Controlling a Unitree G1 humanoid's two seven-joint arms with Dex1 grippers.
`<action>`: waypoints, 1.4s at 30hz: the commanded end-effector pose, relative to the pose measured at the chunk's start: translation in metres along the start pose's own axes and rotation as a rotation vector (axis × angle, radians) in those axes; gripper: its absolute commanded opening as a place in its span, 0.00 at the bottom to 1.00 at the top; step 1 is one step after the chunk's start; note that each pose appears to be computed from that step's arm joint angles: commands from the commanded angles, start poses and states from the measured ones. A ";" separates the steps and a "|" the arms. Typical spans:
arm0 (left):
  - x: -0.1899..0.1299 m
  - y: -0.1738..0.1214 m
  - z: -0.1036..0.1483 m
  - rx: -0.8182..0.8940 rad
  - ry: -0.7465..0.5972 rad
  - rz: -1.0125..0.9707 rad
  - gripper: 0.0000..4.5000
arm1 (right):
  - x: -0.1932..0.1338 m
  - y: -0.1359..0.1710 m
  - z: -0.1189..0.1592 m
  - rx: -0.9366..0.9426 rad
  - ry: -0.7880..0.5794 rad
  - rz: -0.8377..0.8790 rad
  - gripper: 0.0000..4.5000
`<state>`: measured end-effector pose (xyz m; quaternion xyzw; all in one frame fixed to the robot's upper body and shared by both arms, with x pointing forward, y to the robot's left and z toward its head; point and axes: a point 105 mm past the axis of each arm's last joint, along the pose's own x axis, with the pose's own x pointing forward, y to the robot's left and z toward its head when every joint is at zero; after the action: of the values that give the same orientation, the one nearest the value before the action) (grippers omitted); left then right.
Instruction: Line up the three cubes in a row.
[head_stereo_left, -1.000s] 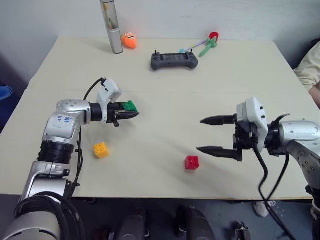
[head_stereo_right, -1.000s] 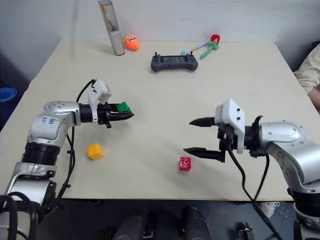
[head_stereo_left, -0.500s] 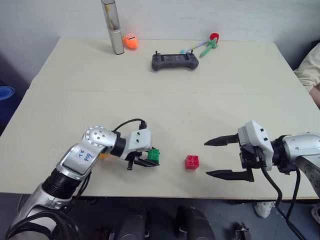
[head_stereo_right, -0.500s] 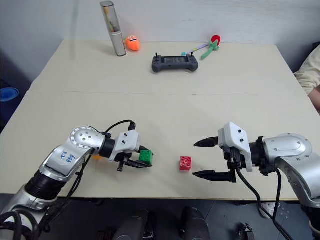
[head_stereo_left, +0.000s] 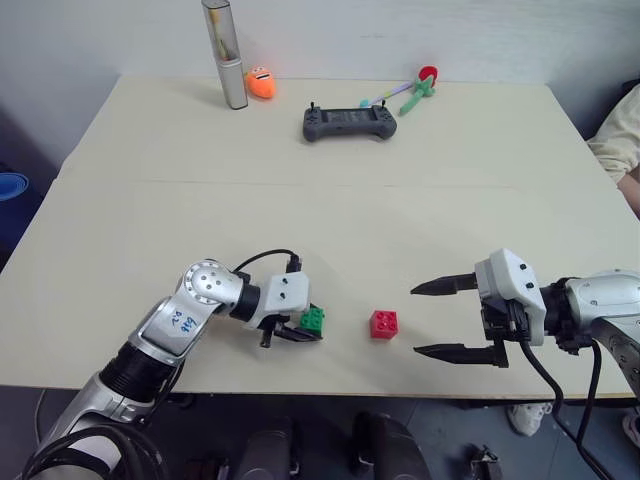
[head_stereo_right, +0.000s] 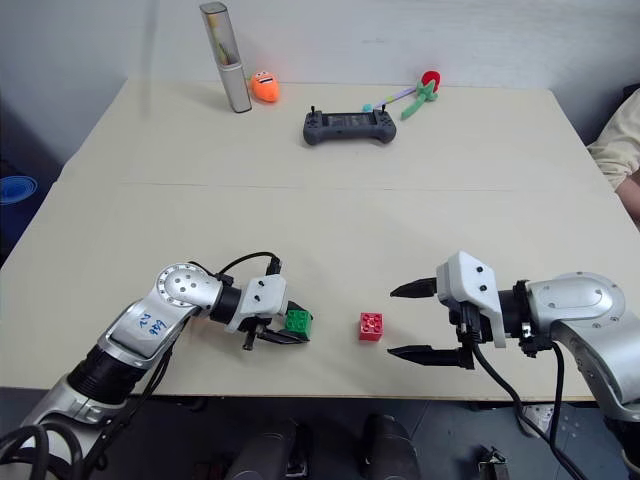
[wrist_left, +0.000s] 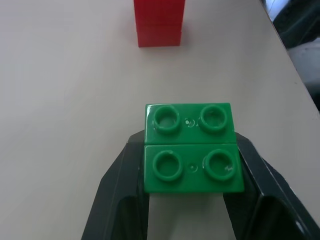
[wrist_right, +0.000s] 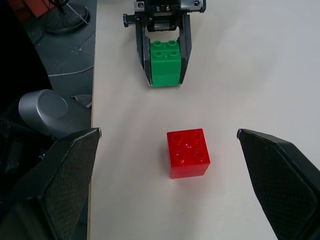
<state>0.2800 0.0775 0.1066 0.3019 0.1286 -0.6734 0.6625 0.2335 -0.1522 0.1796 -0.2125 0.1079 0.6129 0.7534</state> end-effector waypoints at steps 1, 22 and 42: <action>0.000 0.006 0.000 0.013 -0.008 0.032 0.34 | 0.000 0.001 0.009 -0.051 -0.016 -0.008 1.00; -0.047 0.009 0.048 -0.062 -0.197 0.075 0.99 | 0.007 -0.002 0.009 -0.030 -0.039 0.013 1.00; -0.195 -0.051 -0.054 -0.350 0.083 0.546 0.99 | -0.006 -0.017 0.024 -0.037 -0.103 0.063 1.00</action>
<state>0.2289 0.2780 0.1516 0.2135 0.2161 -0.4298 0.8503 0.2482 -0.1518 0.2011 -0.1897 0.0758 0.6423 0.7387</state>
